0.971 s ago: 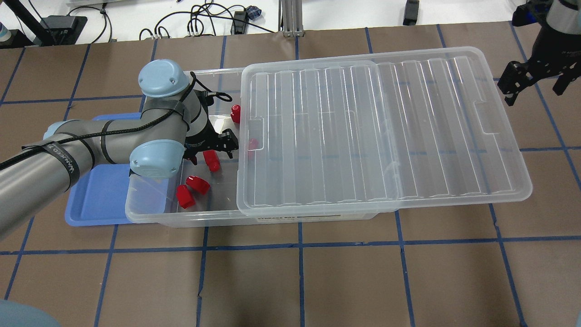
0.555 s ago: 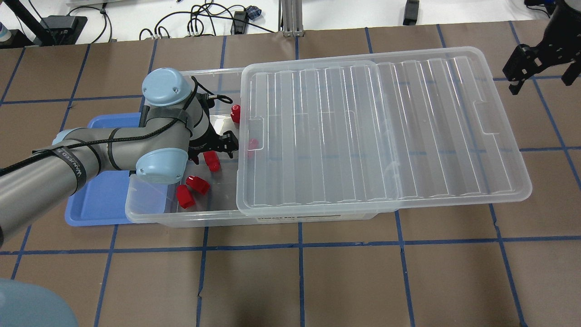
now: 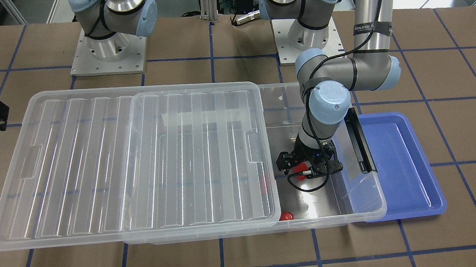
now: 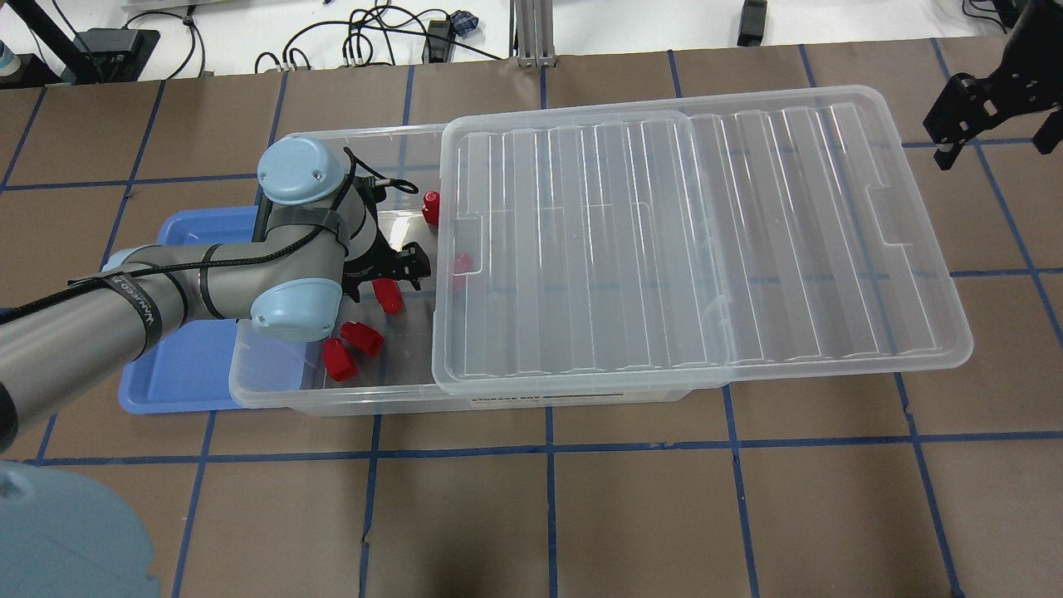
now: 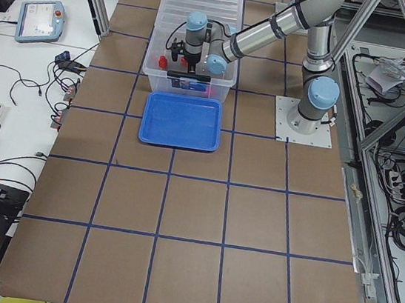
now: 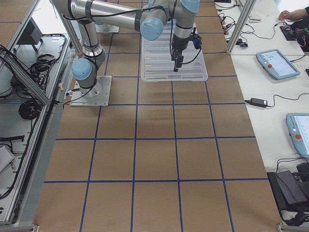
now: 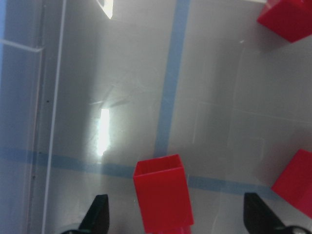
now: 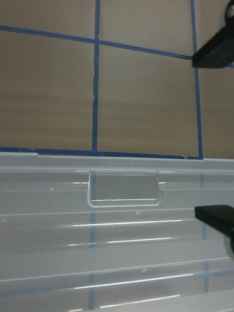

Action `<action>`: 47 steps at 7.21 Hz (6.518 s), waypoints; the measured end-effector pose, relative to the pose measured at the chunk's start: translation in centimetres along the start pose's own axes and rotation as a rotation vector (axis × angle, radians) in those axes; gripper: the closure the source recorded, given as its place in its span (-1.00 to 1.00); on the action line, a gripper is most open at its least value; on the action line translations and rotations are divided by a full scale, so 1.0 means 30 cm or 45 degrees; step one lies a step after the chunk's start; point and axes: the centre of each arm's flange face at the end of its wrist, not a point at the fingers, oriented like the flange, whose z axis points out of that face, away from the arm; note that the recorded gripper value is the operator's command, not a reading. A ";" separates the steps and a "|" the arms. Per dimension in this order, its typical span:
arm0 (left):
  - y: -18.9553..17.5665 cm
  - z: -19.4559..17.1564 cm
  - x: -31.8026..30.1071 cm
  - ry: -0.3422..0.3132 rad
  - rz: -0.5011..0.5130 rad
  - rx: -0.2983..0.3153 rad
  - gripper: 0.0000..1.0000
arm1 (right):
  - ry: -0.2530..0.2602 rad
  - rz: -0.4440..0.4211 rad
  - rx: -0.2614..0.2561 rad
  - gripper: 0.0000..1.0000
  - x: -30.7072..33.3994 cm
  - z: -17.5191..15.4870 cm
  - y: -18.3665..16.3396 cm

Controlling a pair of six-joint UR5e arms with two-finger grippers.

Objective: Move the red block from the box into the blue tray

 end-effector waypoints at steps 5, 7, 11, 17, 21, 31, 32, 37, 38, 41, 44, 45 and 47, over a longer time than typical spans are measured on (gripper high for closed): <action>-0.020 -0.040 0.009 -0.001 -0.016 0.022 1.00 | -0.001 0.011 0.015 -1.00 0.000 -0.022 0.009; -0.050 -0.200 0.035 0.010 -0.004 0.036 1.00 | -0.002 0.051 0.015 -1.00 0.000 -0.021 0.009; -0.054 -0.609 0.035 -0.004 0.026 -0.020 1.00 | -0.010 0.063 0.005 -1.00 -0.004 0.001 0.003; -0.033 -0.810 -0.253 -0.101 0.244 -0.058 1.00 | -0.016 0.061 -0.019 -1.00 0.000 0.050 -0.024; -0.140 -0.552 -0.735 0.039 0.401 -0.121 1.00 | 0.008 0.071 -0.013 -1.00 0.046 0.134 -0.083; -0.206 -0.345 -0.850 -0.023 0.360 -0.079 -1.00 | -0.021 0.189 -0.058 -1.00 0.240 0.387 -0.113; -0.201 -0.485 -0.789 -0.024 0.353 -0.107 -1.00 | -0.028 0.192 -0.067 -1.00 0.231 0.408 -0.110; 0.031 -0.961 -0.297 -0.045 0.286 -0.087 -1.00 | -0.049 0.150 -0.093 -1.00 0.147 0.425 -0.107; 0.092 -1.017 -0.215 -0.047 0.287 -0.061 -1.00 | -0.046 0.132 -0.092 -1.00 0.114 0.419 -0.112; 0.168 -1.073 -0.080 -0.036 0.278 -0.013 -1.00 | -0.105 0.129 -0.084 -1.00 0.050 0.429 -0.113; 0.160 -1.064 -0.070 -0.026 0.274 0.007 -1.00 | -0.111 0.154 -0.083 -1.00 -0.124 0.418 -0.131; 0.154 -1.070 -0.065 -0.023 0.282 0.038 -1.00 | -0.105 0.165 -0.081 -1.00 -0.192 0.408 -0.136; 0.166 -1.103 -0.058 -0.015 0.313 0.085 -1.00 | -0.090 0.188 -0.074 -1.00 -0.333 0.388 -0.141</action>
